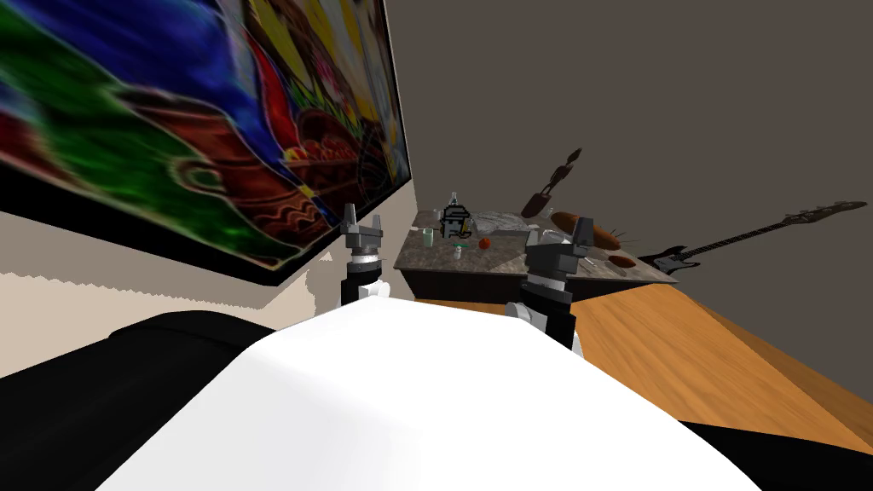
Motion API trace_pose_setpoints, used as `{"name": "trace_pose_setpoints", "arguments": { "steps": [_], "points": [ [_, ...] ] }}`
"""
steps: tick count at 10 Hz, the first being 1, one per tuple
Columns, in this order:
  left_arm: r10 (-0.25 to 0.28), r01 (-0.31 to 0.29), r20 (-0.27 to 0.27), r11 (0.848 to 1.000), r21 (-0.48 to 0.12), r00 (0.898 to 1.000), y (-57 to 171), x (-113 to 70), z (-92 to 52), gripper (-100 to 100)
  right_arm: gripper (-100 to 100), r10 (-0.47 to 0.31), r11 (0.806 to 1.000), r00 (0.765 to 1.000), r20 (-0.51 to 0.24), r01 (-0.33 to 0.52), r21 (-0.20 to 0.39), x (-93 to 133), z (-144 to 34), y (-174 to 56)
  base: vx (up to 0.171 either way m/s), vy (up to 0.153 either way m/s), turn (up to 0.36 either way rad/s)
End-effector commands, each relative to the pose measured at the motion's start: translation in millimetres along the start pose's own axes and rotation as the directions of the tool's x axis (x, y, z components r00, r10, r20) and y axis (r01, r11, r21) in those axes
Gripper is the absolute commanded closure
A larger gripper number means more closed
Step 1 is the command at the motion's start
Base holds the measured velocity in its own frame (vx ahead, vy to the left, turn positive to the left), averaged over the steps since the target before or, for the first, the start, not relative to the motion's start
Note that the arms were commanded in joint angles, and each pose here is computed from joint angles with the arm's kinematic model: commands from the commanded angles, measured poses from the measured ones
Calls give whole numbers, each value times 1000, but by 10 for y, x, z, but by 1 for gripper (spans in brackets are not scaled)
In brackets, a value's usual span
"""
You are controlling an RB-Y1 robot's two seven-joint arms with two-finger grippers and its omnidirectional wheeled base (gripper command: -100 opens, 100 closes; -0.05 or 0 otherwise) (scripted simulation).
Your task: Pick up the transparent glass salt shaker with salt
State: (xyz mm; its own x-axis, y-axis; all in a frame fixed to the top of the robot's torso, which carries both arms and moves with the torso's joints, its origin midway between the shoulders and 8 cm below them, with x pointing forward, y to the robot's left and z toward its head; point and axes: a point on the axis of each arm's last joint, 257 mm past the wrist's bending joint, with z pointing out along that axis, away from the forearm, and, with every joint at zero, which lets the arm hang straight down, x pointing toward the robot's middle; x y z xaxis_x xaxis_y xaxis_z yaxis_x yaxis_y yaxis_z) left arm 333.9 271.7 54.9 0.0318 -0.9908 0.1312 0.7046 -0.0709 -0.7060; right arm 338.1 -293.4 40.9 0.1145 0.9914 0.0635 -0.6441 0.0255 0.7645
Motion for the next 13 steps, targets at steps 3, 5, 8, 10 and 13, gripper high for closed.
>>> {"name": "trace_pose_setpoints", "arguments": {
  "steps": [3,5,8,10,13],
  "points": [
    [0,0,0,1000,0,1000,0,0,0,0,-100,60,997,996,-67,-56,54,126,-22,-186,-9,-1,16],
    [0,0,0,1000,0,1000,0,0,0,0,-100,153,983,985,-85,-143,119,203,-66,-408,-21,-2,28],
    [0,0,0,1000,0,1000,0,0,0,0,-100,276,945,959,-68,-258,201,277,-142,-692,-28,-4,26],
    [0,0,0,1000,0,1000,0,0,0,0,-100,366,902,930,-39,-345,260,335,-214,-911,-30,-10,34],
    [0,0,0,1000,0,1000,0,0,0,0,-100,501,807,865,31,-480,346,444,-354,-1270,-31,-14,40]
  ]
}}
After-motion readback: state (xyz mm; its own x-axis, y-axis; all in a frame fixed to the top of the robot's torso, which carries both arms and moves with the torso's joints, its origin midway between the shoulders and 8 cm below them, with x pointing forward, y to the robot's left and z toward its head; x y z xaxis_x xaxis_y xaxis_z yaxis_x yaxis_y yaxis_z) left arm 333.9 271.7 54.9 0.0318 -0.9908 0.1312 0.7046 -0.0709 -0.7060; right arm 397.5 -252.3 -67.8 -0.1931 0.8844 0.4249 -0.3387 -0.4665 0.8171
